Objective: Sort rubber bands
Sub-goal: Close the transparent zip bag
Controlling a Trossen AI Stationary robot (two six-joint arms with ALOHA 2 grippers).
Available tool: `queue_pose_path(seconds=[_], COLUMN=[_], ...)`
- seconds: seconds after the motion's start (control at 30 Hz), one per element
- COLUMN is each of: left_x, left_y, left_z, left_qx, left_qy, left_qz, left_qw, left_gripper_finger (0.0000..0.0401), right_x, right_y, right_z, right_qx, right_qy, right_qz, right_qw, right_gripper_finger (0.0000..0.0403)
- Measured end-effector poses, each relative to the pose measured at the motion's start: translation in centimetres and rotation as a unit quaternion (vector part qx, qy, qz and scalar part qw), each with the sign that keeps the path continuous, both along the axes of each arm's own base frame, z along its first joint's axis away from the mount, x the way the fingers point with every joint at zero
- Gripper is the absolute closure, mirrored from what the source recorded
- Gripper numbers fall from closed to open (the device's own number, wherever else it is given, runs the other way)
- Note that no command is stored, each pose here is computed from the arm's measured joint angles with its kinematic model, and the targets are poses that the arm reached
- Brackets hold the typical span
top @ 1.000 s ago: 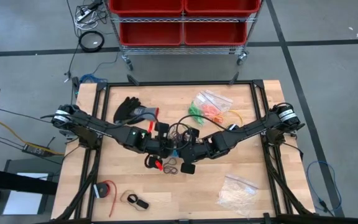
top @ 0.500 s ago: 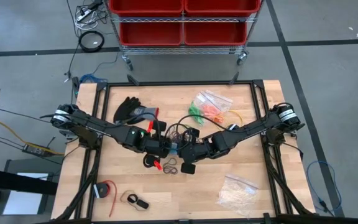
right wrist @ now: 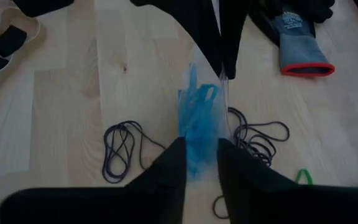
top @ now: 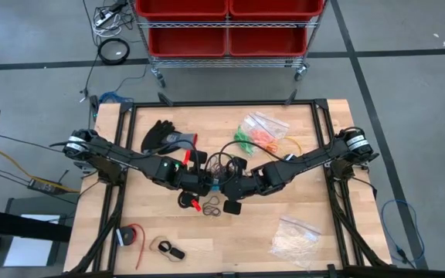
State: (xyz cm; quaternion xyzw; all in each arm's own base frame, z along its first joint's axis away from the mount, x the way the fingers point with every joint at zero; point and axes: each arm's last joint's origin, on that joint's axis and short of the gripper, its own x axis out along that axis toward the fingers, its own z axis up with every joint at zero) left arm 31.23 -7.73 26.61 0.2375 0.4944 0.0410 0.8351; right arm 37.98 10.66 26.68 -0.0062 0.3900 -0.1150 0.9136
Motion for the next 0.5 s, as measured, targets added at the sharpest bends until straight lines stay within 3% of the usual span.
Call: queue_pose_path(seconds=[0.27,0.5], left_x=[0.0,0.0], left_y=[0.0,0.0], left_z=[0.0,0.0], left_qx=[0.000,-0.003], left_qy=[0.001,0.002], left_qz=[0.000,-0.002], left_qw=[1.000,1.000], left_gripper_finger=[0.0400,0.0400], right_x=[0.0,-0.3], right_y=[-0.7,-1.7], right_z=[-0.7,-2.6], right_qx=[-0.008,-0.025], right_qy=[0.003,0.016], right_qz=[-0.008,-0.033], right_qw=[1.000,0.999], right_gripper_finger=[0.0249,0.0244])
